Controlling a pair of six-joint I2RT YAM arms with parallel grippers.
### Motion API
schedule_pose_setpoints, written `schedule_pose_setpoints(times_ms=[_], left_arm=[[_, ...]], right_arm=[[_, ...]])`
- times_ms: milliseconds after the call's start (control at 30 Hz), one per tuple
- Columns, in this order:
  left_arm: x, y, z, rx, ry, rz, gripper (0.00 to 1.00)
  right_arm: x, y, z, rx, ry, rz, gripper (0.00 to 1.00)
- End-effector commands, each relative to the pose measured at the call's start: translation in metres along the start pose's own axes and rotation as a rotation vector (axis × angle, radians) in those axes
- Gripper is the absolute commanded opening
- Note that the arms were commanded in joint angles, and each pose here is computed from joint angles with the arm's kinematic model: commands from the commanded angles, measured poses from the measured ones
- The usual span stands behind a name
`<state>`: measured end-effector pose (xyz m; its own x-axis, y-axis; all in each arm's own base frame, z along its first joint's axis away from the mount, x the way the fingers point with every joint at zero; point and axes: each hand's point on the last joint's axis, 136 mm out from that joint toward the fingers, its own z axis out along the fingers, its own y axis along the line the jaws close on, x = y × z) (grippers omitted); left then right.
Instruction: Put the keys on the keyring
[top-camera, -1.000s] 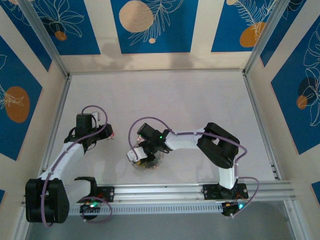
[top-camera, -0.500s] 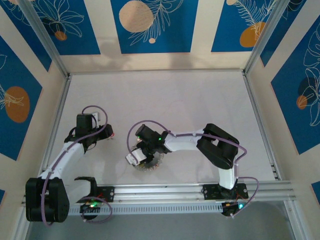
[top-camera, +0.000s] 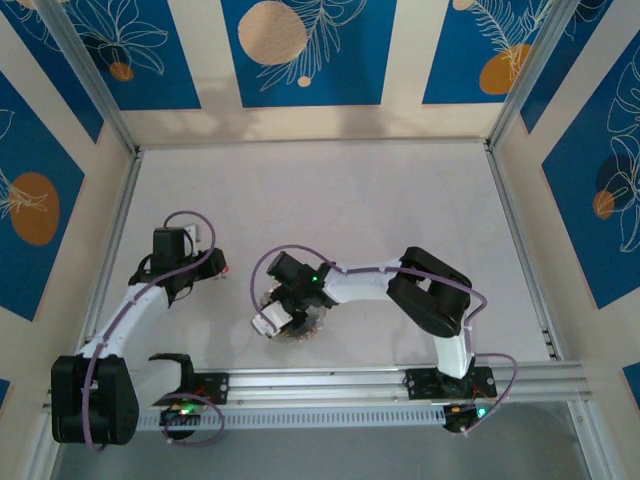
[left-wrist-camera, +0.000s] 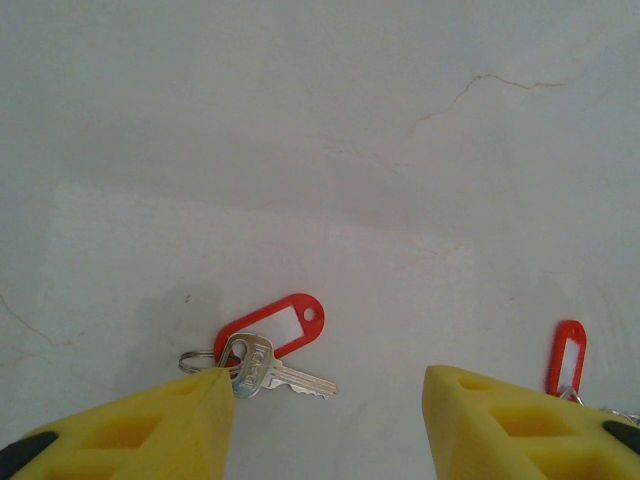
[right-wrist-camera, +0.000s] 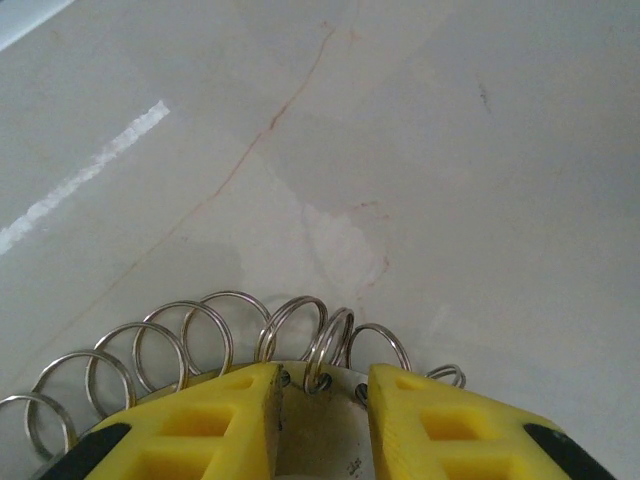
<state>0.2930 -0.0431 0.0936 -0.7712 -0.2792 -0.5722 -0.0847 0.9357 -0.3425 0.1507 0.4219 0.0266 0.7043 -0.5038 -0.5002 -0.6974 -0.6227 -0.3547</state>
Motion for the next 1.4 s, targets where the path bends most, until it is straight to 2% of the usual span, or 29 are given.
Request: schedule_pose_setpoints(times_ms=[0, 167, 467, 900, 1167, 1367], left_arm=[[-0.003, 0.002, 0.001, 0.003, -0.014, -0.014, 0.53], [-0.003, 0.002, 0.001, 0.006, -0.016, -0.015, 0.53], [-0.004, 0.001, 0.001, 0.011, -0.017, -0.020, 0.53], [-0.003, 0.001, 0.001, 0.011, -0.016, -0.022, 0.52], [-0.003, 0.001, 0.001, 0.012, -0.015, -0.021, 0.53], [-0.009, -0.002, -0.004, 0.022, -0.035, -0.001, 0.53]], right_arm=[[-0.003, 0.005, 0.006, -0.036, 0.000, -0.024, 0.31], [-0.007, -0.004, 0.005, -0.013, -0.014, 0.002, 0.30], [0.000, -0.004, 0.007, -0.005, 0.022, 0.050, 0.23], [-0.003, -0.004, 0.018, 0.009, 0.021, 0.127, 0.20], [-0.005, -0.004, 0.017, 0.017, 0.010, 0.165, 0.12], [-0.014, -0.016, -0.003, 0.070, -0.048, 0.215, 0.05]])
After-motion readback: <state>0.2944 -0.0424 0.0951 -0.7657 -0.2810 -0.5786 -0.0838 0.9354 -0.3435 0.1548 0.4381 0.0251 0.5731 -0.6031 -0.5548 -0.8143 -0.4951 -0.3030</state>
